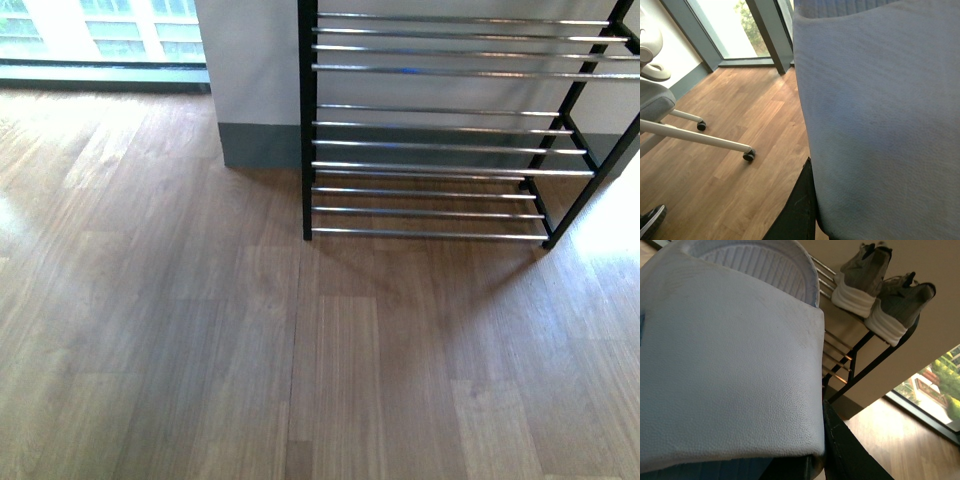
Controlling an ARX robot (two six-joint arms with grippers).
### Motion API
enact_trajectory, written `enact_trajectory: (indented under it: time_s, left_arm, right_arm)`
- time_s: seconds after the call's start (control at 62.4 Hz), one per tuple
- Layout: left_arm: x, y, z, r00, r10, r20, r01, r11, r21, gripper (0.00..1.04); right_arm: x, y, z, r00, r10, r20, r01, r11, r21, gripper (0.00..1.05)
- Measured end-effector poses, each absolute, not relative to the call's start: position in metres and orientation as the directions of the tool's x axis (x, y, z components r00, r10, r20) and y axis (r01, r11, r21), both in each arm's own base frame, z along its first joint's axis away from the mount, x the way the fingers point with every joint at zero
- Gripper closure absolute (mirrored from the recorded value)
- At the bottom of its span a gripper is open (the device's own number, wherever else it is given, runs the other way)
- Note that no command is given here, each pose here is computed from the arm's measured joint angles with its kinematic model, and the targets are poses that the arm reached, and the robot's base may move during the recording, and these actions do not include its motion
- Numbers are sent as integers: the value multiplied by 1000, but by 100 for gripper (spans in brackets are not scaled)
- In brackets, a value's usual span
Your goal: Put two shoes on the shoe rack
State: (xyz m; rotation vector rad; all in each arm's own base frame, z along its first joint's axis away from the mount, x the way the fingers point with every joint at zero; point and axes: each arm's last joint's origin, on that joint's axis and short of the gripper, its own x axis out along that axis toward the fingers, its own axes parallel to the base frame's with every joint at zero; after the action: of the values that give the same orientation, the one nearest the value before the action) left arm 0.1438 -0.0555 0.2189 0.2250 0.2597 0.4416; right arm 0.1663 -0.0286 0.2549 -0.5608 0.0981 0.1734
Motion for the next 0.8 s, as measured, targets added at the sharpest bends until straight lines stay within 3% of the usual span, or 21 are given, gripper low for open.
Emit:
enact_trajectory:
  time_s: [0.801]
  left_arm:
    - [144,-55,219,871,450,-198,-392,879,271,103]
  right_arm:
    - [166,-28,256,981,140,-137,-191,832,-521,103]
